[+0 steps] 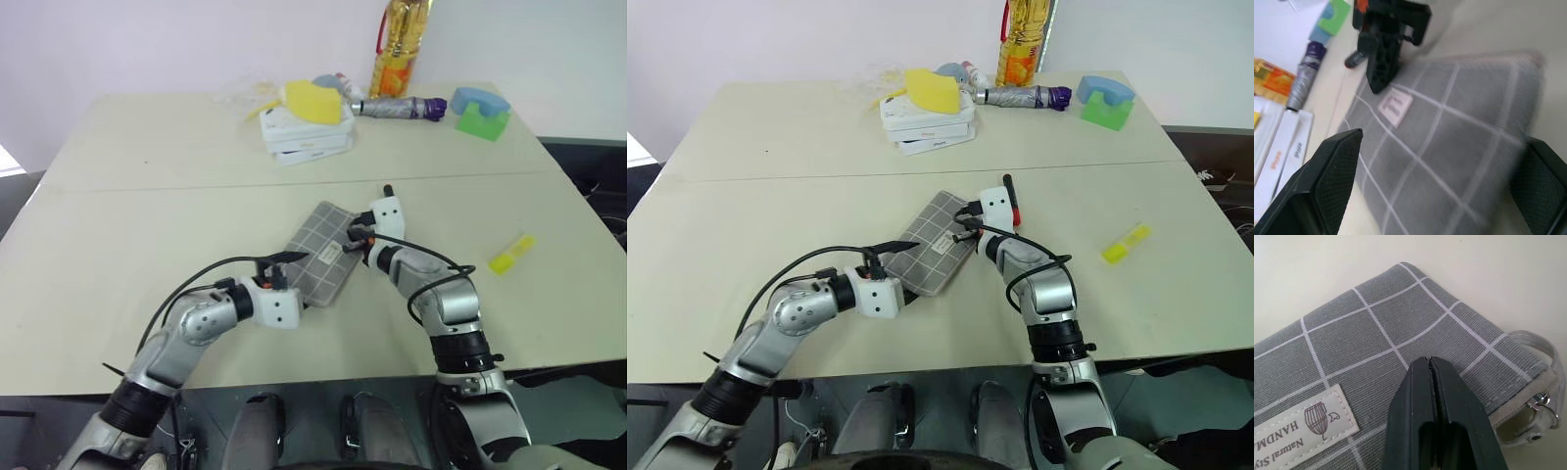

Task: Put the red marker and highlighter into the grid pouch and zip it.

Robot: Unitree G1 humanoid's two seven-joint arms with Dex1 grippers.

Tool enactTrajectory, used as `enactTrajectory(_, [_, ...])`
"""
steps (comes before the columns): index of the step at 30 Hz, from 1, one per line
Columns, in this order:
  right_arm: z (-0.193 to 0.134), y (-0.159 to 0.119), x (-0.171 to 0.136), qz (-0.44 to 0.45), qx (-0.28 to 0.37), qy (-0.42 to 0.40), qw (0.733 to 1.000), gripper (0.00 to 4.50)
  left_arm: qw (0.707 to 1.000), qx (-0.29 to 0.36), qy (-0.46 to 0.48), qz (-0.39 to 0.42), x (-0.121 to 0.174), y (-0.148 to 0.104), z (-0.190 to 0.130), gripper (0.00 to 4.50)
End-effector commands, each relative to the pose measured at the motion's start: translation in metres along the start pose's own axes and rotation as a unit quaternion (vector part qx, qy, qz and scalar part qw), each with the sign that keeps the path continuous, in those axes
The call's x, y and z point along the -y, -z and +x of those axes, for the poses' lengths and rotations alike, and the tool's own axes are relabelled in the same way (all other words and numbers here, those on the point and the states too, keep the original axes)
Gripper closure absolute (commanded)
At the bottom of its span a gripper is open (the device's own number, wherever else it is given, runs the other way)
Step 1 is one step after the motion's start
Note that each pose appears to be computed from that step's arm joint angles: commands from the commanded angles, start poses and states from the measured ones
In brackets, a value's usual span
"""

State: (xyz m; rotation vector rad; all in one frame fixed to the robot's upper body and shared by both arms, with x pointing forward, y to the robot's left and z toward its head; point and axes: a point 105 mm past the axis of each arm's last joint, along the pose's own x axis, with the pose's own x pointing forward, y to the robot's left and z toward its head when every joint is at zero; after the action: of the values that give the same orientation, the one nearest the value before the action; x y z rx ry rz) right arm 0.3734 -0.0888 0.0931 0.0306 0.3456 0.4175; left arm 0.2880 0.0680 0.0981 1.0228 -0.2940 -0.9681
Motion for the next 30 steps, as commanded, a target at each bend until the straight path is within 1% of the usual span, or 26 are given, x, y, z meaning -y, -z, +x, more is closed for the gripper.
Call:
enactTrajectory(1, [0.0,0.016,-0.003,0.008,-0.028,0.001,1.0,4.5,1.0,0.018,-0.004,-0.001,0.0,-0.007,0.006,0.53])
enactTrajectory(3, [-0.001,0.016,-0.001,0.008,-0.029,0.005,1.0,4.5,1.0,0.02,-0.002,-0.009,0.001,-0.006,0.006,1.31])
enactTrajectory(9, [-0.005,0.012,0.004,0.009,-0.018,0.01,1.0,4.5,1.0,0.025,-0.01,-0.016,-0.002,-0.006,0.007,4.46])
enactTrajectory(14, [-0.008,0.003,0.008,0.002,0.004,0.019,1.0,4.5,0.997,0.021,-0.045,-0.053,-0.016,-0.001,0.001,4.46])
enactTrajectory(16, [-0.013,-0.013,0.011,-0.025,0.043,0.022,0.999,4.5,0.991,0.029,-0.076,-0.105,-0.028,0.003,-0.007,4.46])
enactTrajectory(19, [-0.027,-0.03,0.006,-0.057,0.083,-0.012,0.995,4.5,0.98,0.041,-0.094,-0.17,-0.035,0.009,-0.02,4.46])
enactTrajectory(22, [-0.044,-0.04,0.01,-0.085,0.098,-0.028,0.991,3.65,0.974,0.069,-0.086,-0.198,-0.033,0.009,-0.033,4.5])
enactTrajectory(24, [-0.058,-0.046,0.013,-0.113,0.107,-0.038,0.987,2.65,0.966,0.085,-0.089,-0.227,-0.035,0.009,-0.041,4.5])
enactTrajectory(26, [-0.07,-0.049,0.015,-0.118,0.111,-0.048,0.986,1.58,0.963,0.098,-0.089,-0.236,-0.038,0.007,-0.045,4.5])
enactTrajectory(27, [-0.073,-0.049,0.016,-0.123,0.108,-0.053,0.985,1.05,0.962,0.104,-0.088,-0.238,-0.039,0.005,-0.045,4.5])
enactTrajectory(28, [-0.076,-0.045,0.016,-0.146,0.098,-0.056,0.983,0.59,0.96,0.111,-0.09,-0.243,-0.041,0.004,-0.046,4.5])
enactTrajectory(30, [-0.08,-0.037,0.018,-0.2,0.075,-0.057,0.975,0.59,0.956,0.124,-0.081,-0.251,-0.042,-0.001,-0.045,4.5])
